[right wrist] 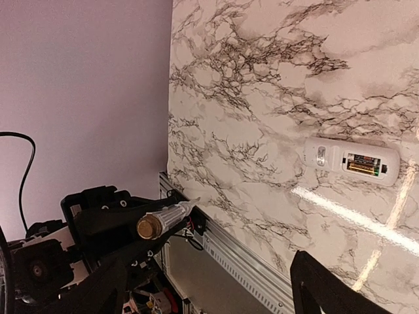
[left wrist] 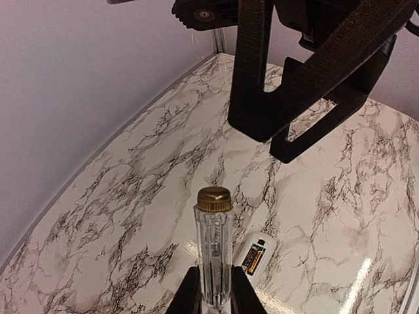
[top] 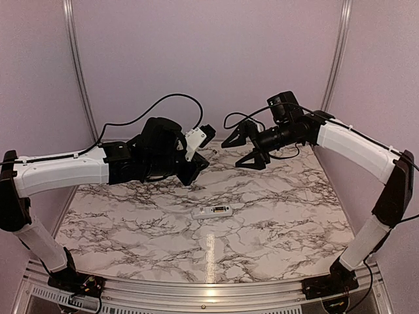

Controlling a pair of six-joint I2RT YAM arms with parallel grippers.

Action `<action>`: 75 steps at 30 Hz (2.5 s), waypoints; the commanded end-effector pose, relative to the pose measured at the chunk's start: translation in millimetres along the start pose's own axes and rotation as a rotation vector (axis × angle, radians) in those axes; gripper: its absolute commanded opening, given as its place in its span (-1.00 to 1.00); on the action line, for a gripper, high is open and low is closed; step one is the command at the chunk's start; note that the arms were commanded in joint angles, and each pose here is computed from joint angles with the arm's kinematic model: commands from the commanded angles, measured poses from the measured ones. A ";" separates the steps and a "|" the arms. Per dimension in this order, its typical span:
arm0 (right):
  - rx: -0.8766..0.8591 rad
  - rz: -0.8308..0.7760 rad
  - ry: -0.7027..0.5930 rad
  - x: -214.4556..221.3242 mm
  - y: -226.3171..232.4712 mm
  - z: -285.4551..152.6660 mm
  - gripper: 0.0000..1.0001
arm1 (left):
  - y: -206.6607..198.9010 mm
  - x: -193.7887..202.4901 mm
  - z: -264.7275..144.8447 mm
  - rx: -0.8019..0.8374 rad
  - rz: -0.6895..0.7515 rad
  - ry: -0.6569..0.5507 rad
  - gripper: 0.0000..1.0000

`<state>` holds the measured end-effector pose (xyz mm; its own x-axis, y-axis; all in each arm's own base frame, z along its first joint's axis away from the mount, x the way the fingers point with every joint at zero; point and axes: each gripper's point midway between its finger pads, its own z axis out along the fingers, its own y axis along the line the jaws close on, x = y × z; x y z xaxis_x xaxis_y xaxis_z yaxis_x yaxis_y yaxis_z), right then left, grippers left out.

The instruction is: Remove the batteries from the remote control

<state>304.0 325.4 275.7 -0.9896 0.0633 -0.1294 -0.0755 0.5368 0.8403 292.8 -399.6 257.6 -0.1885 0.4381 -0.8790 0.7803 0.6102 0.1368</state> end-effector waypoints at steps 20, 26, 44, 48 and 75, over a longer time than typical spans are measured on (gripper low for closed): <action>-0.095 0.082 0.140 18.9 23.3 33.4 0.36 | -34.7 -9.4 7.0 0.109 0.191 -0.009 -0.82; -0.097 0.083 0.166 26.1 25.9 37.9 0.18 | -45.6 -4.5 10.6 0.114 0.227 0.006 -0.83; -0.052 0.085 0.193 39.9 17.6 35.9 -0.21 | -40.7 -5.9 11.1 0.071 0.243 0.002 -0.86; -0.045 0.084 0.196 40.5 16.8 40.7 -0.26 | -42.0 -5.7 10.8 0.073 0.248 0.002 -0.86; 0.004 0.079 0.202 42.2 3.1 47.1 -1.00 | -32.5 -9.5 5.1 0.015 0.258 -0.017 -0.63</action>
<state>271.8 362.6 248.0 -0.9980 -0.0374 0.0503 0.0227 0.5312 0.8470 269.4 -426.4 240.6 0.0102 0.6059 -0.7955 0.8351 0.4323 0.3401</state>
